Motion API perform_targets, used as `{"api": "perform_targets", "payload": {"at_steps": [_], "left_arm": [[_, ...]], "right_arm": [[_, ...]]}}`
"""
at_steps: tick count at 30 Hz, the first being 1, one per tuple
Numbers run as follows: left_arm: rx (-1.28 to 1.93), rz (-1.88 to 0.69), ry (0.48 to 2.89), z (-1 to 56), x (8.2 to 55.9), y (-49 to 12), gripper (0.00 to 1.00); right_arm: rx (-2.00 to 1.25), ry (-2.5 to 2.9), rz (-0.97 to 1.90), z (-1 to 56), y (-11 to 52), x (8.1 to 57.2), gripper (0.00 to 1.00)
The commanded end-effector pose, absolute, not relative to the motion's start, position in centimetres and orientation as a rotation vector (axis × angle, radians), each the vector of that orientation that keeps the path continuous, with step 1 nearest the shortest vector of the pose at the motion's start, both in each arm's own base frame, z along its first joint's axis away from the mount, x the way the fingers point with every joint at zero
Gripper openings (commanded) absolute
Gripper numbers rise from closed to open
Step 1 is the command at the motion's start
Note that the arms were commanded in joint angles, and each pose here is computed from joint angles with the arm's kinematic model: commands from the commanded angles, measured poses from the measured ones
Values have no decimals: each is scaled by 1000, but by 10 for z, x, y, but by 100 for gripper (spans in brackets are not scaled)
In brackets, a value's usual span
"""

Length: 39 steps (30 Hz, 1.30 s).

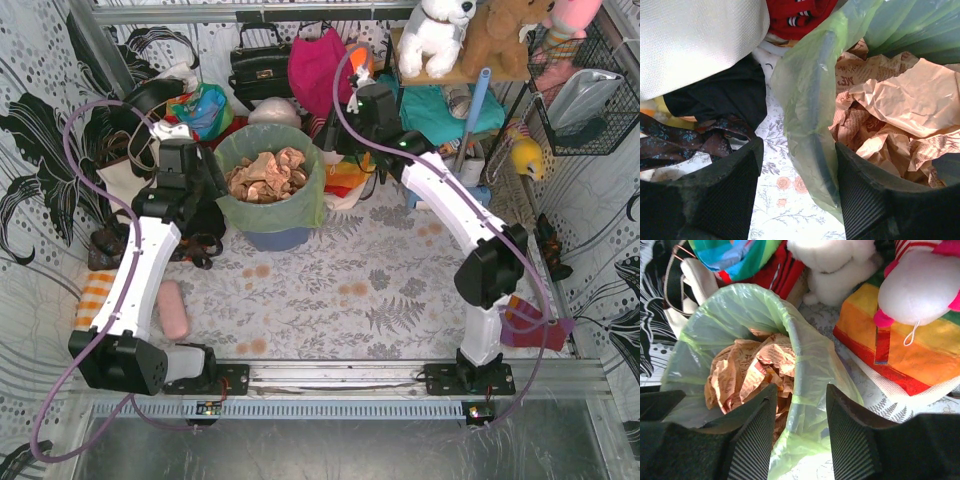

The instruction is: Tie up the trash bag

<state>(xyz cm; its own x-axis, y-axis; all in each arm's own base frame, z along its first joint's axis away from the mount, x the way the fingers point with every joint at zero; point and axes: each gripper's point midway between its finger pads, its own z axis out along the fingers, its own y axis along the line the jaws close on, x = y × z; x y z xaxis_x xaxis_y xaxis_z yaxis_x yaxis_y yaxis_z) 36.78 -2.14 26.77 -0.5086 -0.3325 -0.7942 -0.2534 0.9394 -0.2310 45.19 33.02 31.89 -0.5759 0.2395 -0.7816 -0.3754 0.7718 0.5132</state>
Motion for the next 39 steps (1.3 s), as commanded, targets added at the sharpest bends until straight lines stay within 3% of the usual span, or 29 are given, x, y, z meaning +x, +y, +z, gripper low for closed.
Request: {"api": "perform_targets", "payload": {"at_steps": [1,8,13,17,21,24,27,32,37,39], "left_arm": [[-408,-126,2069,293,368,-23,63],[-384,-102,2062,303,382,-22,60],[-374,-86,2061,305,390,-20,57],[-367,-72,2089,298,396,-21,42],[-368,-47,2097,293,396,-17,40],[-360,-40,2102,290,397,-17,28],[-352,-52,2108,288,399,-19,23],[-341,-63,2126,284,400,-22,0],[-299,-86,2151,288,395,-28,0],[-277,-122,2166,291,389,-34,0]], "right_arm": [[-71,2104,803,307,340,452,42],[-114,2165,778,295,351,461,26],[-142,2195,785,286,359,462,28],[-153,2212,769,282,361,462,32],[-169,2233,738,279,360,460,33],[-183,2247,737,274,362,457,33],[-192,2259,735,271,364,454,31],[-201,2264,719,271,363,452,20],[-197,2245,719,284,360,448,0],[-190,2240,715,291,357,444,0]]}}
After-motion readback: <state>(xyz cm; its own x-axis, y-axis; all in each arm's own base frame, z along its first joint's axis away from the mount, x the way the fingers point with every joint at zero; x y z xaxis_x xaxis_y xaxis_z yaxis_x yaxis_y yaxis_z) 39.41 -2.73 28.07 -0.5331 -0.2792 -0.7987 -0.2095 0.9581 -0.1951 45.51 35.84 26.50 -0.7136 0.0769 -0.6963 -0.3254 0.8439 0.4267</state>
